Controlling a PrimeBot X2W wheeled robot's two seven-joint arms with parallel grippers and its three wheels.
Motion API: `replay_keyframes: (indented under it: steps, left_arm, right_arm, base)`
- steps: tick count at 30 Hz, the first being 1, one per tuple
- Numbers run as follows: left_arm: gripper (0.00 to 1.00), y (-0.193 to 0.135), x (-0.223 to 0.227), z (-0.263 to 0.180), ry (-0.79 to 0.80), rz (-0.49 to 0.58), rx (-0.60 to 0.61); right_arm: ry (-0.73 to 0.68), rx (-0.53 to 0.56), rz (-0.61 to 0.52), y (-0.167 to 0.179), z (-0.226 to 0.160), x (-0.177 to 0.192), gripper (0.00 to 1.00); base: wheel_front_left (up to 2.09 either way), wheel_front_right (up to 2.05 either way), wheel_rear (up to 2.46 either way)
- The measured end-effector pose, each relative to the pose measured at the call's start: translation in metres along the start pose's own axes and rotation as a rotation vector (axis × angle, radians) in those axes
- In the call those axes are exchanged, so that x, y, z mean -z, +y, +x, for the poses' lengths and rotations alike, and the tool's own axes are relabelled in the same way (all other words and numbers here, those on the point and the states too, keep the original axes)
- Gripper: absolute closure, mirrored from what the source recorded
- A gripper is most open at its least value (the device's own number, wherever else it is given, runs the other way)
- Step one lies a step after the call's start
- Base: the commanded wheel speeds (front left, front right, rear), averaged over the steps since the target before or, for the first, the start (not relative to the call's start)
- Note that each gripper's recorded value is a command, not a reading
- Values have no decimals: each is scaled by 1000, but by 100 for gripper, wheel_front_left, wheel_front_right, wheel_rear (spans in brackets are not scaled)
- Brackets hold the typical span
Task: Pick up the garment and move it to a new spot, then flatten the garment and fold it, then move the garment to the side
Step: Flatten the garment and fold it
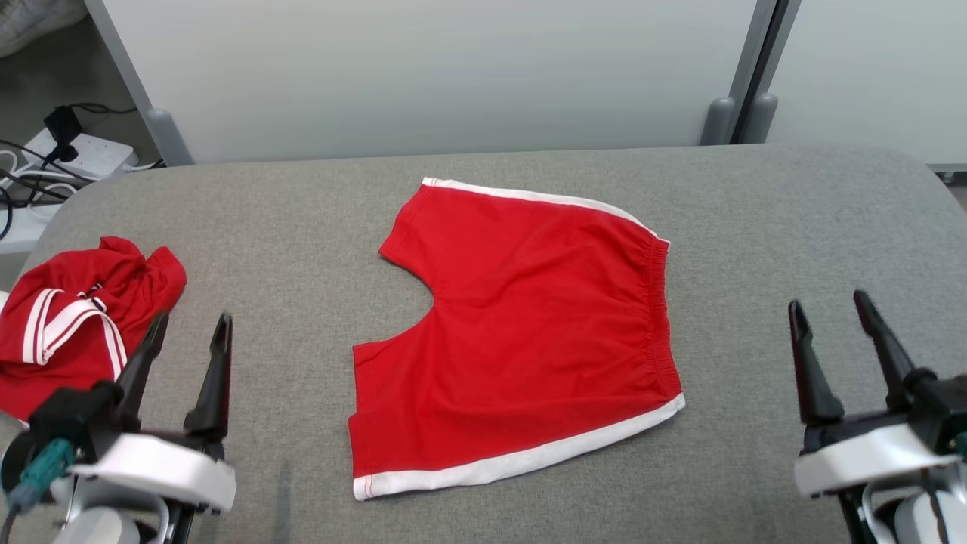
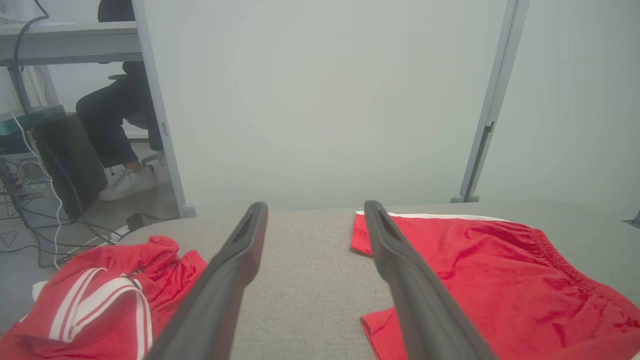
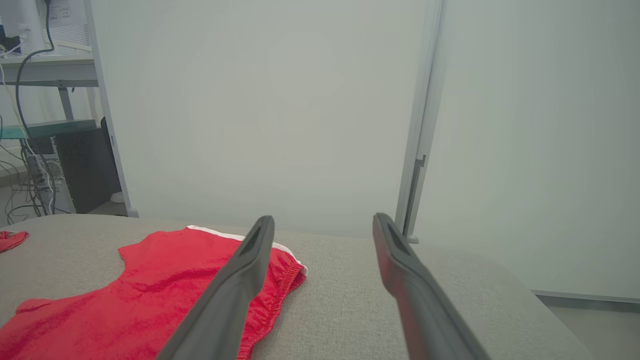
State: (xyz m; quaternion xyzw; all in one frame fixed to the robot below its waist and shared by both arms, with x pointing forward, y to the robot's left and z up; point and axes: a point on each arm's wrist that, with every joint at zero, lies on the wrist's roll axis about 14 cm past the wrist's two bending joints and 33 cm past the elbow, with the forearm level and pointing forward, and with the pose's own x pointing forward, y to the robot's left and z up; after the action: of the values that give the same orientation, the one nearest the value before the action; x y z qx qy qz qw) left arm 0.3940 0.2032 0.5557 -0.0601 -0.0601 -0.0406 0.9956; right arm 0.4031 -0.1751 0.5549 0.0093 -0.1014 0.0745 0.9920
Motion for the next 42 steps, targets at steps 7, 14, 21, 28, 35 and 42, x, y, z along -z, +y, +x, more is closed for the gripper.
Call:
replay_keyframes:
  steps: [7,14,21,28,35,42]
  left_arm:
    - [0,13,24,-40,61,14,-55]
    - [0,19,36,-66,93,10,-108]
    - [0,24,31,-75,72,6,-135]
    - [0,25,33,-78,77,0,-143]
    - [0,26,36,-79,86,-2,-148]
    - [0,27,39,-80,95,-5,-154]
  right_arm:
    - [64,33,11,5,-37,19,0]
    - [112,28,38,16,-57,33,0]
    - [143,13,65,26,-69,42,0]
    - [123,32,77,23,-71,36,0]
    - [112,35,79,23,-69,33,0]
    - [100,35,80,23,-68,29,0]
  base:
    - [0,0,0]
    - [0,0,0]
    - [0,0,0]
    - [0,0,0]
    - [0,0,0]
    - [0,0,0]
